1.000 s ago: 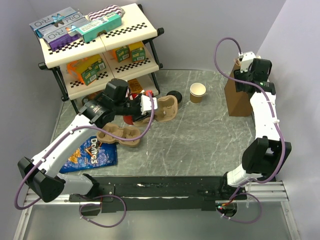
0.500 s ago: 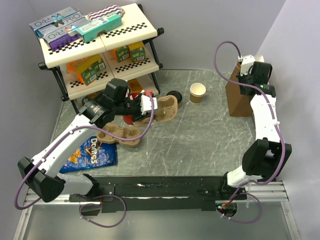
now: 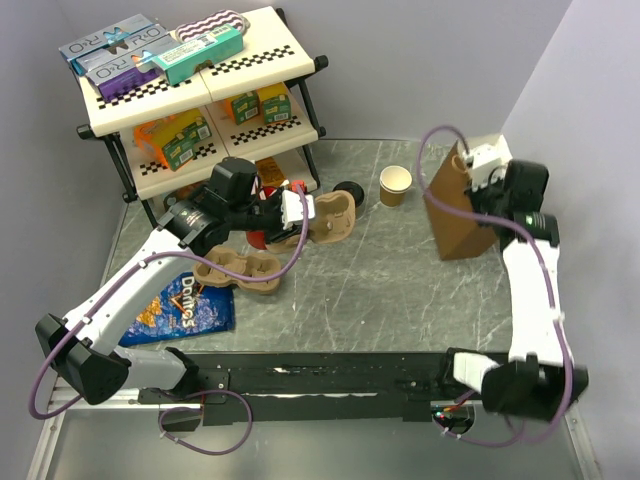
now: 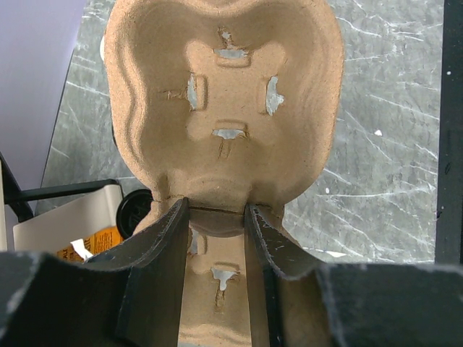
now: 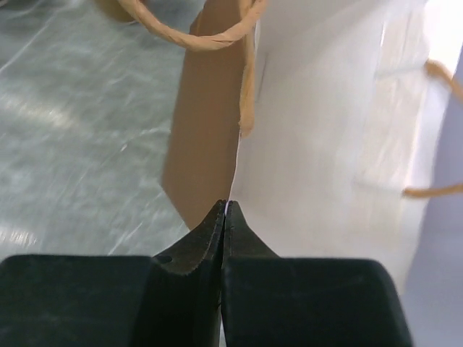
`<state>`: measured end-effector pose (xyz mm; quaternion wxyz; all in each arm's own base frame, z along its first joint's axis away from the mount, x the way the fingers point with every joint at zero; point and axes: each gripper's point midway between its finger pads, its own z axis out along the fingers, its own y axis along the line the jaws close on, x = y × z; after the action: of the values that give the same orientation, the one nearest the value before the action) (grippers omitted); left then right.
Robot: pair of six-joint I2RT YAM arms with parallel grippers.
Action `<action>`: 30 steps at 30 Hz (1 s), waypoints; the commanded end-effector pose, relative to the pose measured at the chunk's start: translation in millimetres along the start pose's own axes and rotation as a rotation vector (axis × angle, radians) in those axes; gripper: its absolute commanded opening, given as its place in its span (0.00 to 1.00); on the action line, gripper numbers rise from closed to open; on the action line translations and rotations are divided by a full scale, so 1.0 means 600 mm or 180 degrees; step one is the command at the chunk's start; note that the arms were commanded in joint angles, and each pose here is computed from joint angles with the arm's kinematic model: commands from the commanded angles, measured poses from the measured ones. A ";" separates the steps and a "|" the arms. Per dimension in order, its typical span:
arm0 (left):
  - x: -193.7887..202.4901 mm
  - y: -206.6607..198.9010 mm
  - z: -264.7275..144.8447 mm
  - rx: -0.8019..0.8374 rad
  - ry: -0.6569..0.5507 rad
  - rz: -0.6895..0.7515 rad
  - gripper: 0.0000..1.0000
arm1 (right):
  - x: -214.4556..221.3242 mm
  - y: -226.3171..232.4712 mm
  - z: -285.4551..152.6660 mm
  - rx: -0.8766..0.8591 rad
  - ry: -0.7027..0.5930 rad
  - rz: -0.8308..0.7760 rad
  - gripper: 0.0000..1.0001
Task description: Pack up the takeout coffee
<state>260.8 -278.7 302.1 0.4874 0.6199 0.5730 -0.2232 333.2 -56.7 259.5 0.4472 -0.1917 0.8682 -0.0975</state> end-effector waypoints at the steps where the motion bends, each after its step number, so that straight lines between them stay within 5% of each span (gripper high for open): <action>1: -0.030 -0.002 -0.008 0.0030 -0.0145 -0.0051 0.01 | 0.006 0.060 -0.061 -0.0298 -0.0181 -0.0542 0.00; 6: -0.007 -0.017 0.007 0.0086 -0.0050 -0.0536 0.01 | 0.042 0.118 -0.091 -0.0599 -0.0380 -0.0970 0.00; 14: 0.027 -0.035 0.006 0.0281 0.0259 -0.0504 0.01 | 0.055 0.245 -0.196 -0.1467 -0.1019 -0.1467 0.00; 25: 0.053 -0.101 -0.020 0.0337 0.0085 -0.0609 0.01 | 0.084 0.311 -0.212 -0.2049 -0.0612 -0.1304 0.10; 30: 0.099 -0.124 -0.024 0.0339 0.0296 -0.0647 0.01 | 0.066 0.316 -0.242 -0.2235 -0.0623 -0.1304 0.46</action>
<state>209.5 -251.1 237.5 0.4005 0.5892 0.6465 -0.2730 161.3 94.1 238.6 0.4270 -0.5141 0.7360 0.1083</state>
